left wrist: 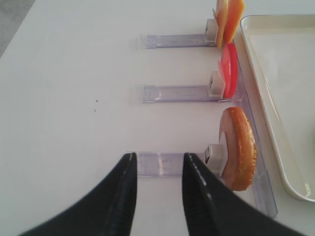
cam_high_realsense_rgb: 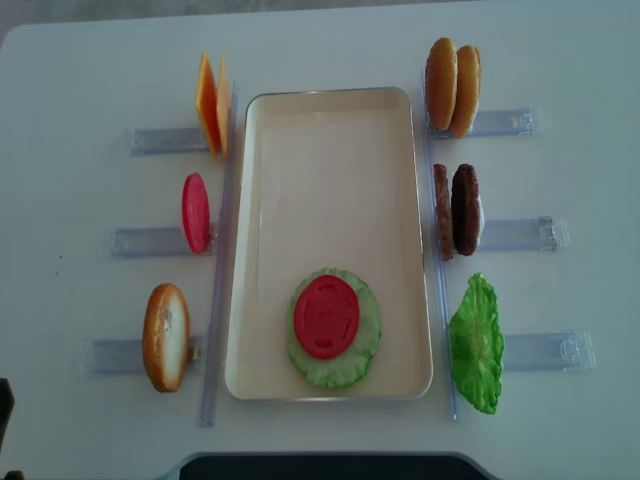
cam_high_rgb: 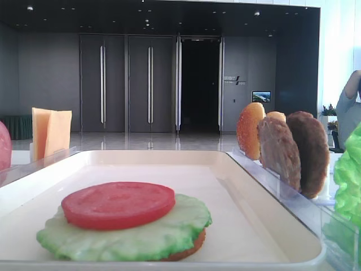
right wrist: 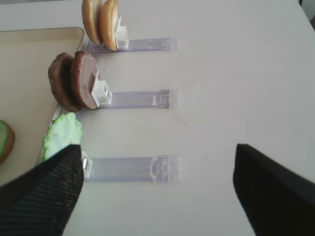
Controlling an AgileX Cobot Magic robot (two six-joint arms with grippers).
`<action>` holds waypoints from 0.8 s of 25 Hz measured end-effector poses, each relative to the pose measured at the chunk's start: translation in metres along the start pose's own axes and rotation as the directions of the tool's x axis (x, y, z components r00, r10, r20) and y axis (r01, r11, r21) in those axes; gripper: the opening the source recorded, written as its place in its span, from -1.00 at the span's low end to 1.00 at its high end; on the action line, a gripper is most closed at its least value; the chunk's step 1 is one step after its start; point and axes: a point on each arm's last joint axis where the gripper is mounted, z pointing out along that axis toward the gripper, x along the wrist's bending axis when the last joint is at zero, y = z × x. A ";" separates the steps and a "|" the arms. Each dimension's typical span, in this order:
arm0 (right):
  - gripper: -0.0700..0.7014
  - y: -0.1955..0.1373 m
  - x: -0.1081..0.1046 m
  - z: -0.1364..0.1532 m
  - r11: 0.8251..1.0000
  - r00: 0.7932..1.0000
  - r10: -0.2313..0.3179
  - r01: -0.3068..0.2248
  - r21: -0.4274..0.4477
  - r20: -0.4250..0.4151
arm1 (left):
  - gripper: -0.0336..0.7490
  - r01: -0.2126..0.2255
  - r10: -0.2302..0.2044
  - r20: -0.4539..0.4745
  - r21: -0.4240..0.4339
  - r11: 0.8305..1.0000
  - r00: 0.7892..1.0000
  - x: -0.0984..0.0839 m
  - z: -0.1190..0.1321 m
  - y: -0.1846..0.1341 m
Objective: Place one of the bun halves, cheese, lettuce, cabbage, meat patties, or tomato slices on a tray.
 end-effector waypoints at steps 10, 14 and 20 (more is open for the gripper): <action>0.71 0.000 0.000 0.000 1.000 1.000 0.000 0.000 0.000 0.000 | -0.35 0.000 0.000 0.000 0.000 1.000 1.000 0.000 0.000 0.000; 0.71 0.000 0.000 0.000 1.000 1.000 0.000 0.000 0.000 0.000 | -0.41 0.000 0.000 0.000 0.000 1.000 1.000 0.000 0.000 0.000; 0.71 0.000 0.000 0.000 1.000 1.000 0.000 0.000 0.000 0.000 | -0.50 0.000 0.000 0.000 0.000 1.000 1.000 0.000 0.000 0.000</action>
